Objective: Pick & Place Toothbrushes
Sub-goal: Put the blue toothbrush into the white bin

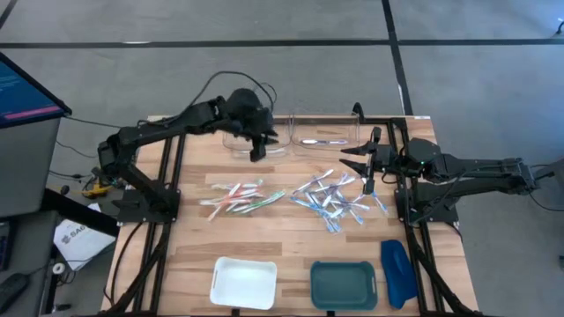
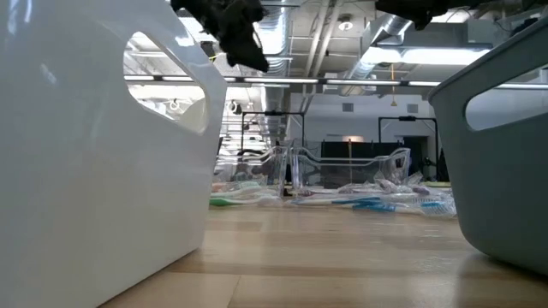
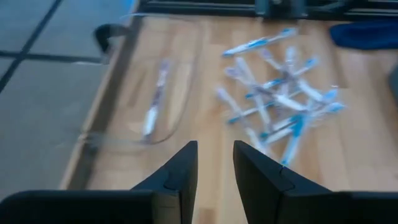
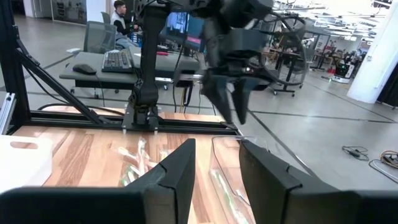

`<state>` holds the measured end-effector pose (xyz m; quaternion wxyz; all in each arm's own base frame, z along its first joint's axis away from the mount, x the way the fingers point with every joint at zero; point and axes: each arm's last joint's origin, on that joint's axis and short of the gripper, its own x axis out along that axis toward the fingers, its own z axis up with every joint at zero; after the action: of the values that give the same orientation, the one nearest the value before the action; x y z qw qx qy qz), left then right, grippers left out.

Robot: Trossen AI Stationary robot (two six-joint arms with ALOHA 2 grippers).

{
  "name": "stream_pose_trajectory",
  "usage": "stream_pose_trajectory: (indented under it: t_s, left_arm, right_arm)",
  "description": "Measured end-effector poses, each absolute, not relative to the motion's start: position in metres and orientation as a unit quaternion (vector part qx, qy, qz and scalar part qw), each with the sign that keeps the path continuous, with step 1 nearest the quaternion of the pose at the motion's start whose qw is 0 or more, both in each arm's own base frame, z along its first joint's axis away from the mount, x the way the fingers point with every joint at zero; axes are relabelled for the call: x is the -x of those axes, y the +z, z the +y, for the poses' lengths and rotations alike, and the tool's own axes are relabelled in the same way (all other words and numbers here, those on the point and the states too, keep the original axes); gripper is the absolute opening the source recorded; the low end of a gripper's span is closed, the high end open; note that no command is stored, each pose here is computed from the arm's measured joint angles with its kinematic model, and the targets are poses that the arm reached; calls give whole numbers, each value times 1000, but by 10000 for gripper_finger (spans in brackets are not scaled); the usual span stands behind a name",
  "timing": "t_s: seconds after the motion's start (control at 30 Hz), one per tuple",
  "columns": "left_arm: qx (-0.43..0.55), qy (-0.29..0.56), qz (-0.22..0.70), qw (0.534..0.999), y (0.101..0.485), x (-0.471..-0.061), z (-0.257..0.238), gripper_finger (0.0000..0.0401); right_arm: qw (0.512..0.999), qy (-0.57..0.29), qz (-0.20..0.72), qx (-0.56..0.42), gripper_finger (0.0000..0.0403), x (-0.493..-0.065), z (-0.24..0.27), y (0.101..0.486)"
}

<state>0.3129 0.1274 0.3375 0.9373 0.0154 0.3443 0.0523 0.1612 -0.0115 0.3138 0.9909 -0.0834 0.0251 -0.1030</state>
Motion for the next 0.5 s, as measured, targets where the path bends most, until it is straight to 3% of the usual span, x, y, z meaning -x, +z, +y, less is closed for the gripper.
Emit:
stream_pose_trajectory:
  t_s: [0.5]
  left_arm:
    - [-64, -84, 336, 936, 334, -339, 33, 96]
  right_arm:
    - [991, -102, 35, 80, 118, -161, -12, 312]
